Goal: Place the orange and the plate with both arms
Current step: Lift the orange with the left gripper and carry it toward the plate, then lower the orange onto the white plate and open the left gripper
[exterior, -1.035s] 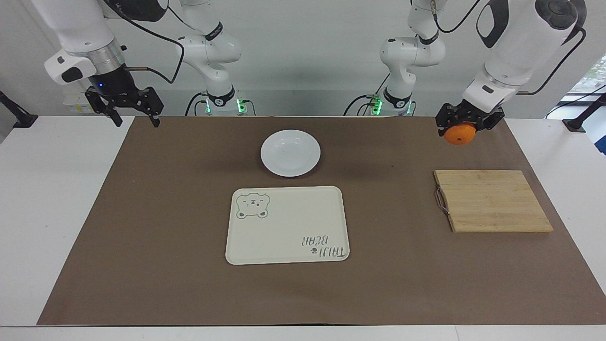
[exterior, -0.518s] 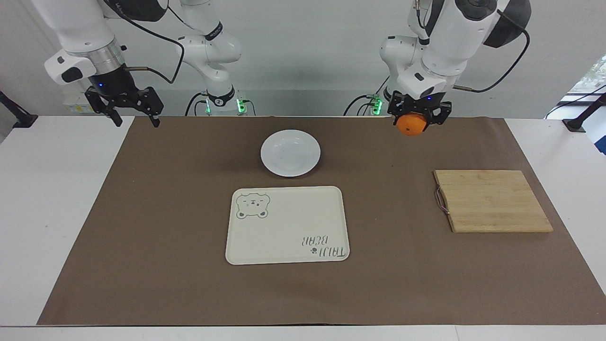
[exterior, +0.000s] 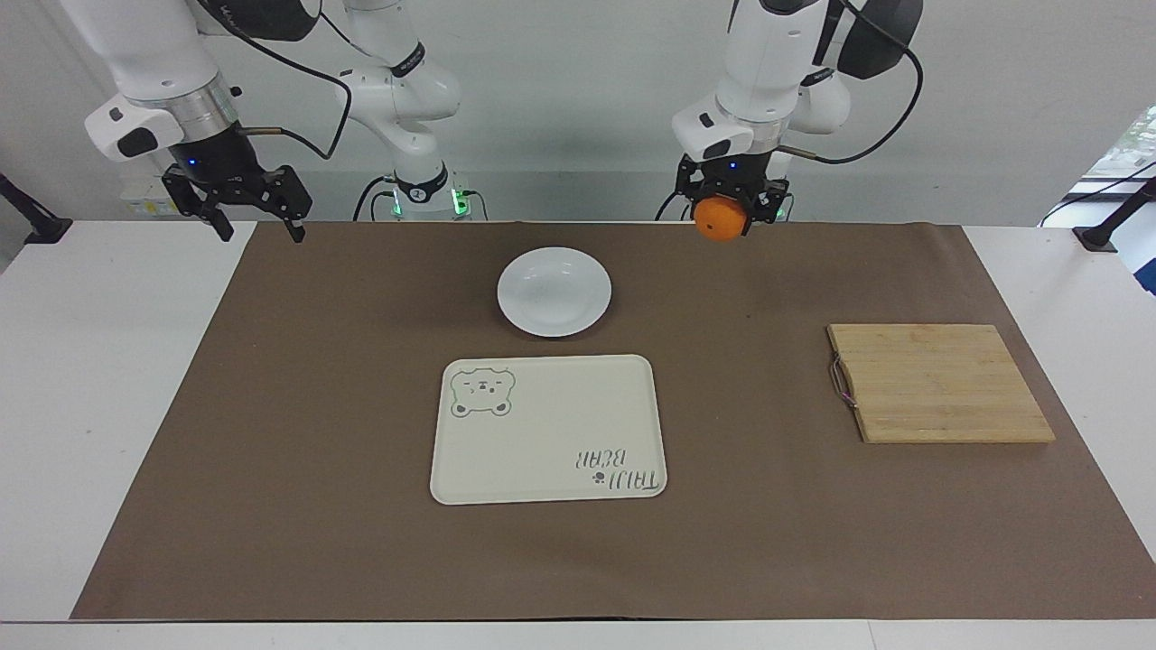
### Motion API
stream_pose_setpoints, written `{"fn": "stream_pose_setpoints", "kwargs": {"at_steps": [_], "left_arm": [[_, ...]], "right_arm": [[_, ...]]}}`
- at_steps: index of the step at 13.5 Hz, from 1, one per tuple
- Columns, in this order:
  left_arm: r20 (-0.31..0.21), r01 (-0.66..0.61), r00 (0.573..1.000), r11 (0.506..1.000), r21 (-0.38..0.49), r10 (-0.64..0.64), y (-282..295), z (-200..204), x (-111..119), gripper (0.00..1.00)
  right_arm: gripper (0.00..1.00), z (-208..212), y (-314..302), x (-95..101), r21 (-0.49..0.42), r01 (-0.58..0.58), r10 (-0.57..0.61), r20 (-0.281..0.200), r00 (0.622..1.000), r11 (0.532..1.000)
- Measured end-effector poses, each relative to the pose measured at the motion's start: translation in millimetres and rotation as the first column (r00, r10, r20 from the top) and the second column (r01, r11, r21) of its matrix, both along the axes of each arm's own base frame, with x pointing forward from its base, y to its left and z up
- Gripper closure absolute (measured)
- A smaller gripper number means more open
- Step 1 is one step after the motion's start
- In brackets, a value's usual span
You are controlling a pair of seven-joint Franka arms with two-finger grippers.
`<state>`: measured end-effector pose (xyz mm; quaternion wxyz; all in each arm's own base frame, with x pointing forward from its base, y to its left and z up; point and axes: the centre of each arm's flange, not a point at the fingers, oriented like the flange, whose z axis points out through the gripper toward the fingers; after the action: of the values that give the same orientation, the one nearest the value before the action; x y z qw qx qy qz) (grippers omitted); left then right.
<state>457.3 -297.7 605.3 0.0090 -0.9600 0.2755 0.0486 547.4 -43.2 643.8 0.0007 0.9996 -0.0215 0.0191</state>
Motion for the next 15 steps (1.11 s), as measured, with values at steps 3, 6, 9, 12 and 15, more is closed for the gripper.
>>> {"fn": "stream_pose_setpoints", "kwargs": {"at_steps": [3,6,9,12,15], "left_arm": [[0.006,0.074,0.997,0.997,-0.001,-0.074,-35,-5,-20,0.21],[0.034,0.138,0.990,0.990,-0.009,-0.138,-68,-25,-34,0.21],[0.063,0.187,0.981,0.982,-0.029,-0.185,-98,-56,-42,0.21],[0.088,0.235,0.969,0.971,-0.047,-0.231,-129,-94,-50,0.21],[0.087,0.274,0.959,0.961,-0.050,-0.269,-152,-134,-60,0.21]], "right_arm": [[0.00,0,0,0.0,0.000,0.000,0.000,0.000,1.000,1.000],[0.00,0,0,0.0,0.000,0.000,0.000,0.000,1.000,1.000],[0.00,0,0,0.0,0.000,0.000,0.000,0.000,1.000,1.000],[0.00,0,0,0.0,0.000,0.000,0.000,0.000,1.000,1.000],[0.00,0,0,0.0,0.000,0.000,0.000,0.000,1.000,1.000]]}}
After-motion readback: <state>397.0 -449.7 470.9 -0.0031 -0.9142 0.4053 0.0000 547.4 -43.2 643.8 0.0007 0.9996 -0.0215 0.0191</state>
